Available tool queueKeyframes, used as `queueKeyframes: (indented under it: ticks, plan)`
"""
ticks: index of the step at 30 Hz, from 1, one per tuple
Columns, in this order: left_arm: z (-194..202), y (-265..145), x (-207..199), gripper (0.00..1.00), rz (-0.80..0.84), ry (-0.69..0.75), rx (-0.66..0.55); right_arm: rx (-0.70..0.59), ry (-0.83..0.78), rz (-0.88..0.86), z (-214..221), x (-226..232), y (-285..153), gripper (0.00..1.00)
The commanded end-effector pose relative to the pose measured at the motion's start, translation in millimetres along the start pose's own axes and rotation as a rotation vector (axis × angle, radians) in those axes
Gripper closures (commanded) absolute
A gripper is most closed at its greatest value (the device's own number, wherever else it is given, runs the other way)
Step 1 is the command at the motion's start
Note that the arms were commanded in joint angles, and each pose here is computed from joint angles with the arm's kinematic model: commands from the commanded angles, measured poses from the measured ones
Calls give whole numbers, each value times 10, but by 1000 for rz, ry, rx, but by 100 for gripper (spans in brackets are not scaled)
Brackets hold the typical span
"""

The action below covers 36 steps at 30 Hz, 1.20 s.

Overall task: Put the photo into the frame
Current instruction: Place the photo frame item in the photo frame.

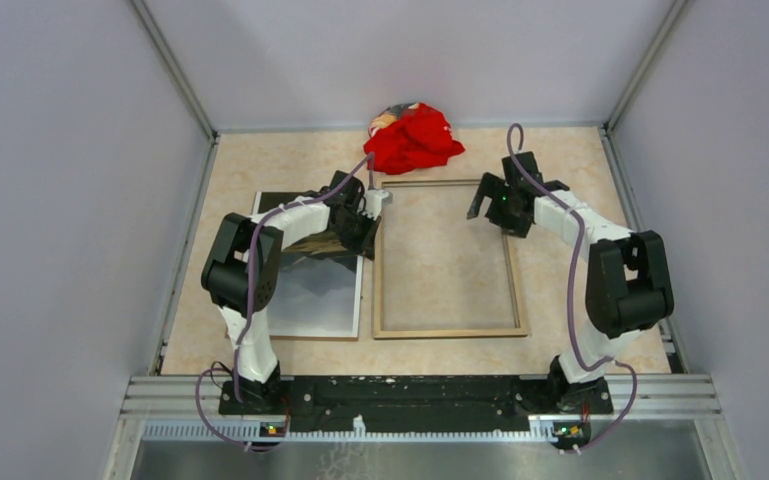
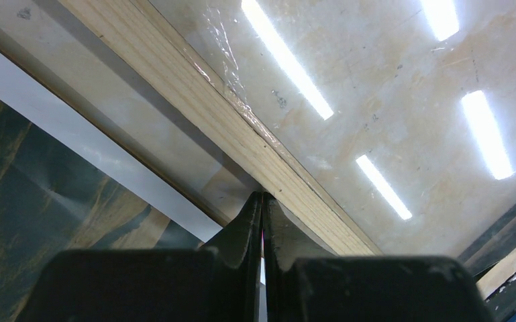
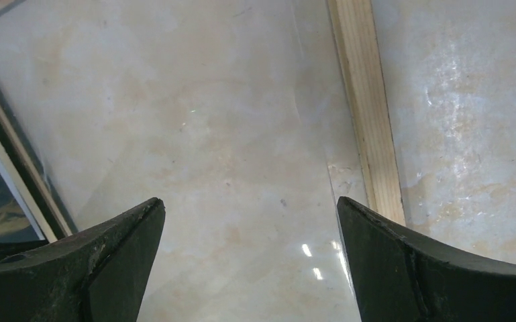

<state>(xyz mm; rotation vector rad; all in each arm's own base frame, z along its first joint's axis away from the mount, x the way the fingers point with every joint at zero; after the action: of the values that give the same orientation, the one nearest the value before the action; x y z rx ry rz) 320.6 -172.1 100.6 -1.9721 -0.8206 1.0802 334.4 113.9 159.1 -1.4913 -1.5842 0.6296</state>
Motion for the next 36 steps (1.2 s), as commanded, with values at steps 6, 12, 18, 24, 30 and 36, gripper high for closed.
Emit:
queueKeyframes:
  ticks: [6,12,18,24,30,36]
  plan:
    - [-98,-119,-65,93,20,37,-53,-50,-42,81,-105,-22,38,1]
    - [-86,-110,-58,93,18,38,-48,-44,-43,104,-121,-35,81,1]
    - [-86,-108,-50,94,15,40,-47,-38,-43,109,-116,-39,103,1]
    - [-84,-105,-43,94,13,43,-49,-62,-41,108,-171,-28,25,1]
    - [-65,-95,-48,94,21,42,-50,-78,-19,109,-186,-106,-72,1]
    - [-85,-79,-75,94,36,38,-56,-76,49,98,-126,-339,-117,1]
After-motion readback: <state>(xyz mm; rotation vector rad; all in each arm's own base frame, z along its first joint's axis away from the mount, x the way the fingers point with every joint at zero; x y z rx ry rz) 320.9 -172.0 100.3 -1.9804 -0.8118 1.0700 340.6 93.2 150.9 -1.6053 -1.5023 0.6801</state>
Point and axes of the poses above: each gripper's point midway between its finger pads, its own y axis out along the fingers, its own x axis along the line the jaws close on, z = x × y, the point moved 9 cm from there along -y, back along the fingers, and after that the axes turned 12 degrees about -y, right-handed, at the moved point
